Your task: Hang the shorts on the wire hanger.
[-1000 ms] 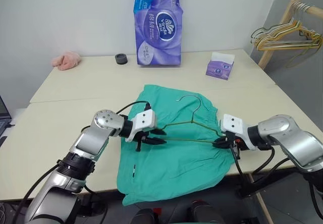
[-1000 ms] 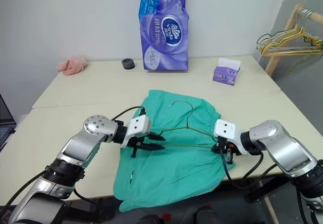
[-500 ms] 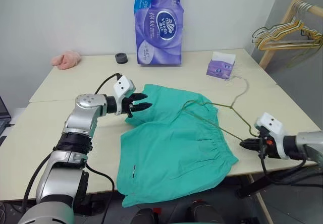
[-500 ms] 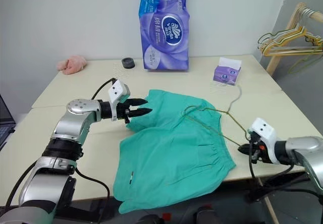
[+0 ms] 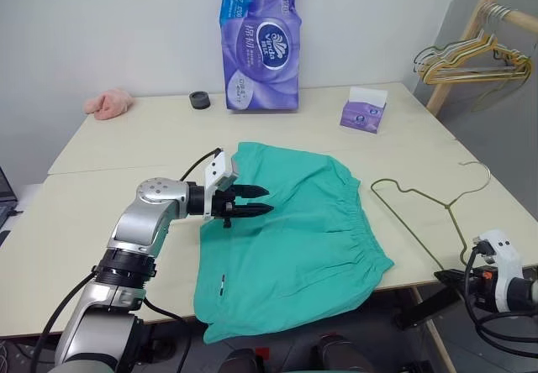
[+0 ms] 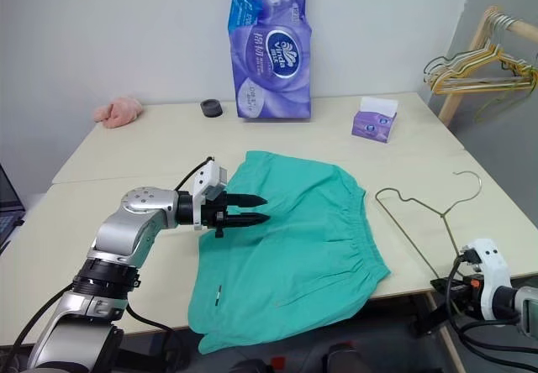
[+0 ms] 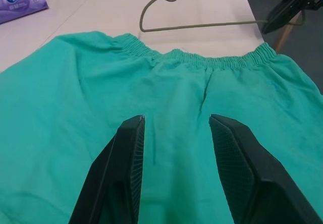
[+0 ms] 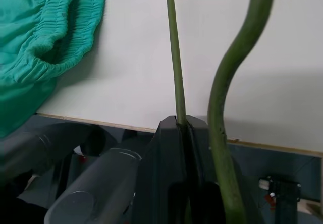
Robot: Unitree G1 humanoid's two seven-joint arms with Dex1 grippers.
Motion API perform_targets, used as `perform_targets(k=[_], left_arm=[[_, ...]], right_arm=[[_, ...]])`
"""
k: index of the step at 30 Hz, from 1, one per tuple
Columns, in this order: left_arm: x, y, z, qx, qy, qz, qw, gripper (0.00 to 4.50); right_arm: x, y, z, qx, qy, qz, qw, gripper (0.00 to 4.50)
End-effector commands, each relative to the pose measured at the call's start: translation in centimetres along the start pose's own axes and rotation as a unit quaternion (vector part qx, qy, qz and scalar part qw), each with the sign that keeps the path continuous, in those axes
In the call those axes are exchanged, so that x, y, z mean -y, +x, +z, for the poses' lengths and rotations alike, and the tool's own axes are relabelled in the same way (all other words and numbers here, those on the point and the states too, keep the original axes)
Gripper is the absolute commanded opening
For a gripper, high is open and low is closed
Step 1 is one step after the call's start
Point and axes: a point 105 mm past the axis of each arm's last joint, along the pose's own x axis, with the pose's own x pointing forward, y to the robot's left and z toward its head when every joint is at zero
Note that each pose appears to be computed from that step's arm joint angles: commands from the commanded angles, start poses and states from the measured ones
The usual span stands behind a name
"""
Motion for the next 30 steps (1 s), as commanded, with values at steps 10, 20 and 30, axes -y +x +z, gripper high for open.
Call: perform_targets(k=[10,20,30], left_arm=[[-0.8,-0.3,0.8,-0.004,0.022,0.030,0.999,2.14],[-1.9,-1.0,0.9,-0.003,0.021,0.064,0.998,2.14],[-2.7,-1.2,1.1,0.001,0.027,0.077,0.997,2.14]], right_arm=[[-1.1,0.6,0.4,-0.051,0.009,0.055,0.997,0.00],[-3.0,1.5,1.5,-0.057,0.005,0.123,0.991,0.00],[-2.8,4.5,3.2,-0.052,0.041,0.140,0.988,0.00]])
